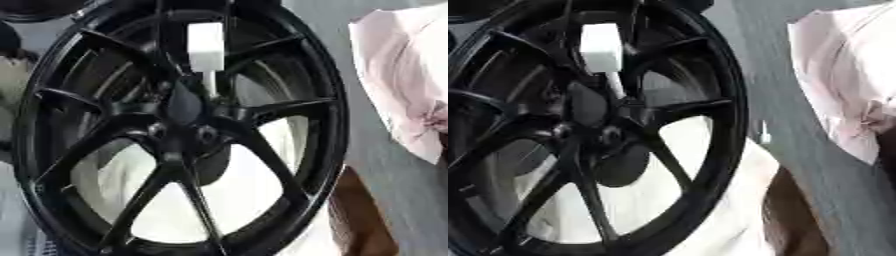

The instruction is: Pull the pin out of the wheel hub.

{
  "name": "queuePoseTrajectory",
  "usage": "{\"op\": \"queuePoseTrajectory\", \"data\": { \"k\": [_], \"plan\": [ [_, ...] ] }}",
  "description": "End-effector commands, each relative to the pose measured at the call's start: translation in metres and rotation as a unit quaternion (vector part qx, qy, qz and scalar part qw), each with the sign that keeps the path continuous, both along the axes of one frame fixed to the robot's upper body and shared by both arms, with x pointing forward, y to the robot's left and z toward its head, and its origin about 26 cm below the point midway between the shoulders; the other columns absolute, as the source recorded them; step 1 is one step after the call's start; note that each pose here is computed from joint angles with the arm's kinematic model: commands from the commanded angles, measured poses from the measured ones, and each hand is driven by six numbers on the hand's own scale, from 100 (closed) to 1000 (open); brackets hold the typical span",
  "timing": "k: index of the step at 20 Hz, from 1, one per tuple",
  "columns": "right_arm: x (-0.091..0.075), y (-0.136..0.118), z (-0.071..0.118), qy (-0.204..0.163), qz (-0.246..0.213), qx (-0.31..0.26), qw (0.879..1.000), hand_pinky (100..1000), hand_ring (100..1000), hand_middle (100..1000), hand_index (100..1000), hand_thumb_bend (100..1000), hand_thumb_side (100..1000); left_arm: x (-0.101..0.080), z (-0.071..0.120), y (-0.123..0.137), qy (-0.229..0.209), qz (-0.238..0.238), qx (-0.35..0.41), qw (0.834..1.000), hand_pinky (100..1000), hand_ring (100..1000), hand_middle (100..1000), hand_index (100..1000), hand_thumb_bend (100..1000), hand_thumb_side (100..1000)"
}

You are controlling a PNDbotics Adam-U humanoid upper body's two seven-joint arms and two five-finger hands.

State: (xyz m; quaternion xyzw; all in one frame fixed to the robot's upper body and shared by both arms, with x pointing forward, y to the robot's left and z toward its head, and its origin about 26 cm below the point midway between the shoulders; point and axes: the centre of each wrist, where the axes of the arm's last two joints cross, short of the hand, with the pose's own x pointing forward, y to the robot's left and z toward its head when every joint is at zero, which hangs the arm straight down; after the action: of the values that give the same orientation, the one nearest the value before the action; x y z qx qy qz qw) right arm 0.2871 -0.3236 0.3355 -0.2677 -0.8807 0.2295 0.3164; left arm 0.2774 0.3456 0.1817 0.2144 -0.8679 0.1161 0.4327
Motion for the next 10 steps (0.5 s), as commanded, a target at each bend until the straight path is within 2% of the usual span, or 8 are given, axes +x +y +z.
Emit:
{"op": "queuePoseTrajectory", "data": {
  "k": [1, 10],
  "plan": [
    [-0.0056, 0.0017, 0.0081, -0.022, -0.01, -0.012, 1.0, 823, 824, 690, 803, 100, 379, -0.0021, 0.0113, 0.001, -0.015, -0.003, 0.016, 1.0, 715, 597, 596, 777, 315, 764],
    [-0.005, 0.0013, 0.0049, -0.018, -0.014, -0.009, 1.0, 820, 819, 684, 800, 100, 380, -0.002, 0.0117, 0.001, -0.015, -0.003, 0.017, 1.0, 714, 597, 596, 777, 315, 764]
  ]
}}
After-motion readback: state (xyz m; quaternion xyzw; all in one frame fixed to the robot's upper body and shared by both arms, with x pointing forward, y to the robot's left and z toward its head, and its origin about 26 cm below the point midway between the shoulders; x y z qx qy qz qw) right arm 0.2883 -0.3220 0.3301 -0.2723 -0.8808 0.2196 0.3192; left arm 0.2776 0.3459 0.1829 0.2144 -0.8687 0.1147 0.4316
